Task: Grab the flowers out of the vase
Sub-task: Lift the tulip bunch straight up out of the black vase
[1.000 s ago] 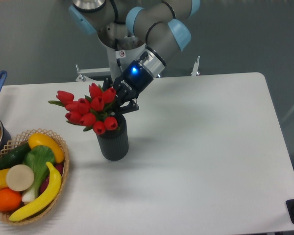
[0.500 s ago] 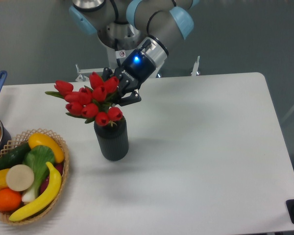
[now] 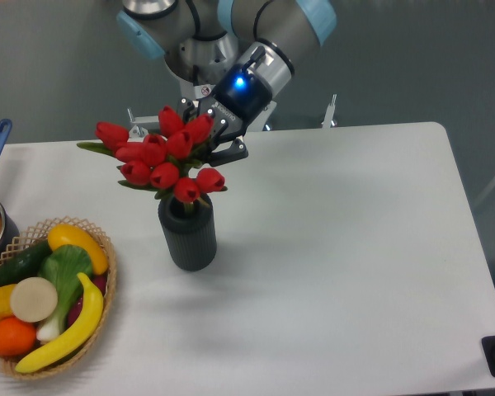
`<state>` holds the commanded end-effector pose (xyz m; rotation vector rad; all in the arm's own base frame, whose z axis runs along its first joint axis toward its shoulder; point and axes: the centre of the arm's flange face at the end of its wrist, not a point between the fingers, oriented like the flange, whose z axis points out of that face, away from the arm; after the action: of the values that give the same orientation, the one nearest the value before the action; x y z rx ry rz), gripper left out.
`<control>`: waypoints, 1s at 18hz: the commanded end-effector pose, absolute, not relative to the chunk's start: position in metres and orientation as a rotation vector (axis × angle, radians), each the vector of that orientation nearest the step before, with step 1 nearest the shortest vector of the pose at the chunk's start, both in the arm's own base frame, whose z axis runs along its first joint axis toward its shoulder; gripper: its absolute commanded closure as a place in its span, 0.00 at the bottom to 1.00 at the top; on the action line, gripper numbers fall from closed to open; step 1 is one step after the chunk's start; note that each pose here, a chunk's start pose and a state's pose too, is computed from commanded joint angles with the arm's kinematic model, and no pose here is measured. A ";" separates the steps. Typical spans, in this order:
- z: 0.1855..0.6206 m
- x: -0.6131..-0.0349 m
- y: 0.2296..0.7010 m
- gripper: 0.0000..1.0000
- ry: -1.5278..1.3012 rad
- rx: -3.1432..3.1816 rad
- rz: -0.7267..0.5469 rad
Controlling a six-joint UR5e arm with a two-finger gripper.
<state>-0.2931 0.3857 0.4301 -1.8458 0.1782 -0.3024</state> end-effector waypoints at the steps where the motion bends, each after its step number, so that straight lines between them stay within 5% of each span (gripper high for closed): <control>1: 0.435 -0.295 0.386 0.96 0.165 -1.843 -0.310; 18: 0.488 -0.322 0.383 0.95 0.071 -1.803 -0.326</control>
<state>-0.3218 0.3827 0.4883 -1.8026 0.0712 -0.3261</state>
